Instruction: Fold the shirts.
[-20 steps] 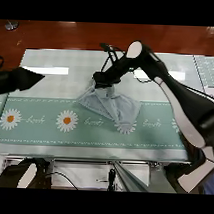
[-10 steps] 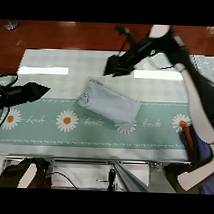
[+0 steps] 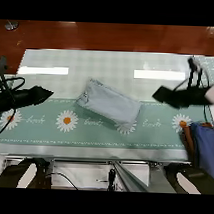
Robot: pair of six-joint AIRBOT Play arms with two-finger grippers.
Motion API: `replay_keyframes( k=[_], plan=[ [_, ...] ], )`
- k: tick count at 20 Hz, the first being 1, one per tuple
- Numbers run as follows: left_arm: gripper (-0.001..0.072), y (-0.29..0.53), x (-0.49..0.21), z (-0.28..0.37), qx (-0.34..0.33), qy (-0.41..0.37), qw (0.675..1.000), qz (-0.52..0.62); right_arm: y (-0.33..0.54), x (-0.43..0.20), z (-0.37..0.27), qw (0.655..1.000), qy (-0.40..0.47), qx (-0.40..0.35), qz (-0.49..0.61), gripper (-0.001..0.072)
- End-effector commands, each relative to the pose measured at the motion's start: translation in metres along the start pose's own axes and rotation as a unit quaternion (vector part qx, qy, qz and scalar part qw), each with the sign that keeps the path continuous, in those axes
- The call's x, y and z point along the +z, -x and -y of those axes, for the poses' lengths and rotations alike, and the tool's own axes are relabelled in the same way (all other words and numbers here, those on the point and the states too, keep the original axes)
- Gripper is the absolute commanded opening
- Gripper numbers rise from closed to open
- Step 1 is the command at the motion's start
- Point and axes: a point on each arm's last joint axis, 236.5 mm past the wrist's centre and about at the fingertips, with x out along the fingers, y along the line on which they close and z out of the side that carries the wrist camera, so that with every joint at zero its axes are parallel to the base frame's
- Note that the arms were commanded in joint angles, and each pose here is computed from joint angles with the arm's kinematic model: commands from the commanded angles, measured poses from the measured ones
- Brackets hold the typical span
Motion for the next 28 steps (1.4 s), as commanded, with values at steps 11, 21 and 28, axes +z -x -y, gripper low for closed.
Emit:
replay_keyframes(
  k=[11, 21, 28],
  plan=[
    [0.0021, -0.018, -0.022, 0.000, -0.005, -0.001, 1.000, -0.022, -0.133, -0.083, -0.042, 0.969, -0.074, 0.110, -0.208, 0.0609],
    [0.0022, -0.018, -0.022, 0.000, -0.005, -0.001, 1.000, -0.022, -0.064, 0.015, -0.135, 0.965, 0.168, 0.110, -0.170, 0.0024],
    [0.0022, -0.018, -0.021, 0.000, -0.005, 0.000, 1.000, -0.019, 0.129, 0.136, -0.168, 0.976, 0.214, 0.035, 0.022, 0.0024]
  ],
)
